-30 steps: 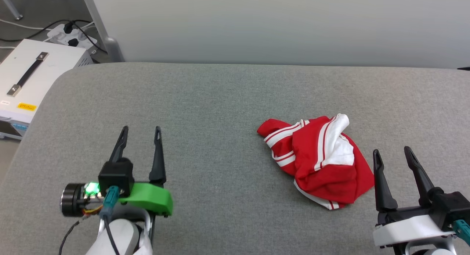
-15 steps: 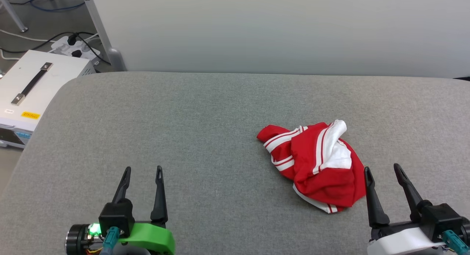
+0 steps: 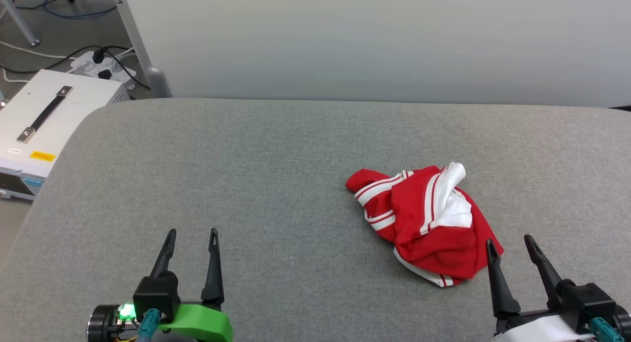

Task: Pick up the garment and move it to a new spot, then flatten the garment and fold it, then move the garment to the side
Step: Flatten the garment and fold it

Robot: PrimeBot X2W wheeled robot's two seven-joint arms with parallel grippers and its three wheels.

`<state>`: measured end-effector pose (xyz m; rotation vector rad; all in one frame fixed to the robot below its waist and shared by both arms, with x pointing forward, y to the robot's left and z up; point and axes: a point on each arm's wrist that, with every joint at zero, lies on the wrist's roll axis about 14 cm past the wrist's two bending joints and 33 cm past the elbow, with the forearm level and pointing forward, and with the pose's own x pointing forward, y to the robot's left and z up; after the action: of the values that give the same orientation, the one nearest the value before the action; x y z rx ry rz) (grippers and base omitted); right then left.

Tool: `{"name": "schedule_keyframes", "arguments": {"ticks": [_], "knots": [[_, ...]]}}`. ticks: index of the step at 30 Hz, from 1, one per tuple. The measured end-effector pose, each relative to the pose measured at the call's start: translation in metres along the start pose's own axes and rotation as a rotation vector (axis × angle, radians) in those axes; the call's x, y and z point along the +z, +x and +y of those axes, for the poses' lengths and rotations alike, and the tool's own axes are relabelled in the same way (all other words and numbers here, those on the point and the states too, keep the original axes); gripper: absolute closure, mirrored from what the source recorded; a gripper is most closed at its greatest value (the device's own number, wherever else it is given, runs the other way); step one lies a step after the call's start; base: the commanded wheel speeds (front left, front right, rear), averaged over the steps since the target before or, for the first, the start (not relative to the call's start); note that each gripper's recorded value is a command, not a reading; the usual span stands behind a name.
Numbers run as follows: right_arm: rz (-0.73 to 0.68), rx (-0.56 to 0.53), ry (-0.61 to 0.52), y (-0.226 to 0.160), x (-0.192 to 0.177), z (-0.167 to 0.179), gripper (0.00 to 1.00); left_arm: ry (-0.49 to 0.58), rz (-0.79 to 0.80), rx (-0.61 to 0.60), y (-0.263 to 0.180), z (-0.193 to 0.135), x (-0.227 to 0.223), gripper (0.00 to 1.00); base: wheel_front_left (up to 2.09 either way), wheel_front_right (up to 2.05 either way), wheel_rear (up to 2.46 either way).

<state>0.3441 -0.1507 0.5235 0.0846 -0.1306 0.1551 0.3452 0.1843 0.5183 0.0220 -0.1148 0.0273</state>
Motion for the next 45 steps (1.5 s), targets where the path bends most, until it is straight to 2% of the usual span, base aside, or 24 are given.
{"name": "schedule_keyframes", "arguments": {"ticks": [16,19,24,27,30,33,39,45], "knots": [[0.006,-0.013,0.000,0.003,-0.002,-0.005,0.00,0.005,0.026,0.003,-0.001,0.002,-0.009,0.00,0.00,0.00,0.00],[-0.050,-0.023,-0.016,0.017,0.014,-0.011,0.00,0.006,0.038,-0.002,-0.001,0.001,-0.013,0.00,0.00,0.00,0.00],[-0.231,-0.010,-0.077,0.056,0.070,-0.012,0.00,0.005,0.060,-0.001,0.000,0.000,-0.020,0.00,0.00,0.00,0.00],[-0.321,0.026,-0.128,0.078,0.101,-0.011,0.00,0.002,0.073,-0.002,0.001,-0.001,-0.024,0.00,0.00,0.00,0.00],[-0.341,0.079,-0.201,0.100,0.112,-0.013,0.00,0.002,0.075,-0.003,0.005,-0.001,-0.025,0.00,0.00,0.00,0.00],[-0.269,0.151,-0.252,0.121,0.096,-0.013,0.00,0.006,0.080,0.001,0.005,0.000,-0.026,0.00,0.00,0.00,0.00],[-0.005,0.294,-0.368,0.161,0.062,-0.008,0.00,0.004,0.096,0.003,0.007,-0.001,-0.031,0.00,0.00,0.00,0.00],[0.436,0.391,-0.409,0.167,-0.005,-0.013,0.00,0.000,0.099,-0.003,0.018,-0.005,-0.034,0.00,0.00,0.00,0.00]]}}
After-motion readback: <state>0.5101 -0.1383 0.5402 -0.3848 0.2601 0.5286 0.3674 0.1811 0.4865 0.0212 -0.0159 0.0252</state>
